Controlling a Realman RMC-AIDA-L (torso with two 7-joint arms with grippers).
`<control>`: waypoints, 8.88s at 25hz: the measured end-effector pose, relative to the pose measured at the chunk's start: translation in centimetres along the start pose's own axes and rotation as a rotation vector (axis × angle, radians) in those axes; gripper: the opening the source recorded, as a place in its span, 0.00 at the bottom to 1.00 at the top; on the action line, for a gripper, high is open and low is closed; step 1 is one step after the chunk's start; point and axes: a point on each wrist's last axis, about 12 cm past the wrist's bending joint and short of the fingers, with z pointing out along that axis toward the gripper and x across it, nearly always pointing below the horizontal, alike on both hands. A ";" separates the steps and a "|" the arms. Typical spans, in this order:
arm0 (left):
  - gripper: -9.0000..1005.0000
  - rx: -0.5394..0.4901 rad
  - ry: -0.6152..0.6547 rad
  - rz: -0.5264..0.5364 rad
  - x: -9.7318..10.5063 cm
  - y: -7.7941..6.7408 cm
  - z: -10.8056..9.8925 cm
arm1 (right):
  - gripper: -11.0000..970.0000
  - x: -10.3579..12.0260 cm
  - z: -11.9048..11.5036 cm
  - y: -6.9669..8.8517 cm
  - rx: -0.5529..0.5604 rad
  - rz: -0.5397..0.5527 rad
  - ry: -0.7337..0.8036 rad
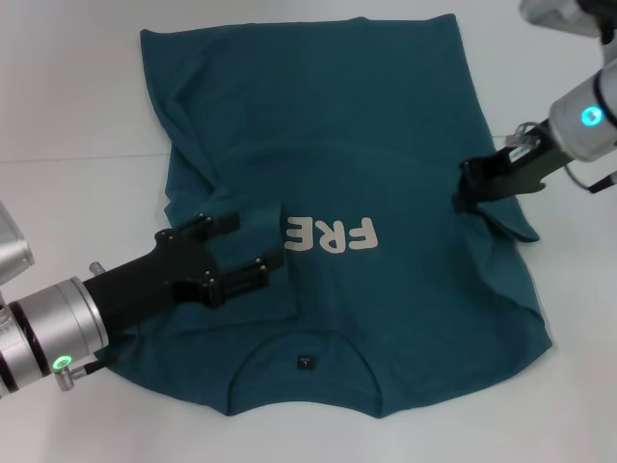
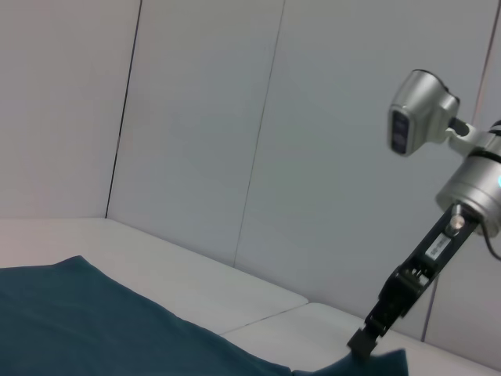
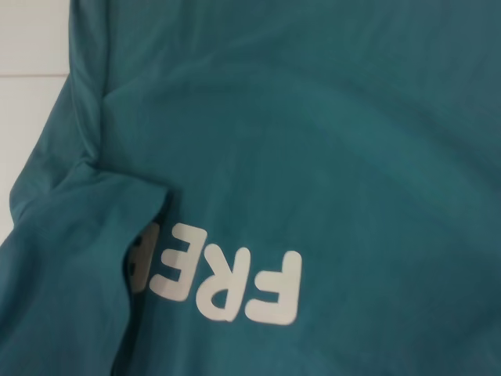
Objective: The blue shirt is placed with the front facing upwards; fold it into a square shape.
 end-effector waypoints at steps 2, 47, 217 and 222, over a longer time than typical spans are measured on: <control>0.87 0.000 0.000 0.003 0.0 0.0 0.0 | 0.01 -0.1 0.7 0.5 0.000 -0.006 -0.006; 0.87 0.003 0.003 0.004 0.2 -0.1 -0.1 | 0.73 7.1 1.5 -11.9 -0.025 0.524 -0.294; 0.04 -0.260 0.313 -0.372 0.9 3.0 -7.4 | 0.87 13.9 -2.9 -13.0 -0.165 0.360 -0.036; 0.04 -0.264 0.313 -0.370 1.0 3.0 -7.3 | 0.87 14.0 -2.1 -13.0 -0.151 0.366 -0.041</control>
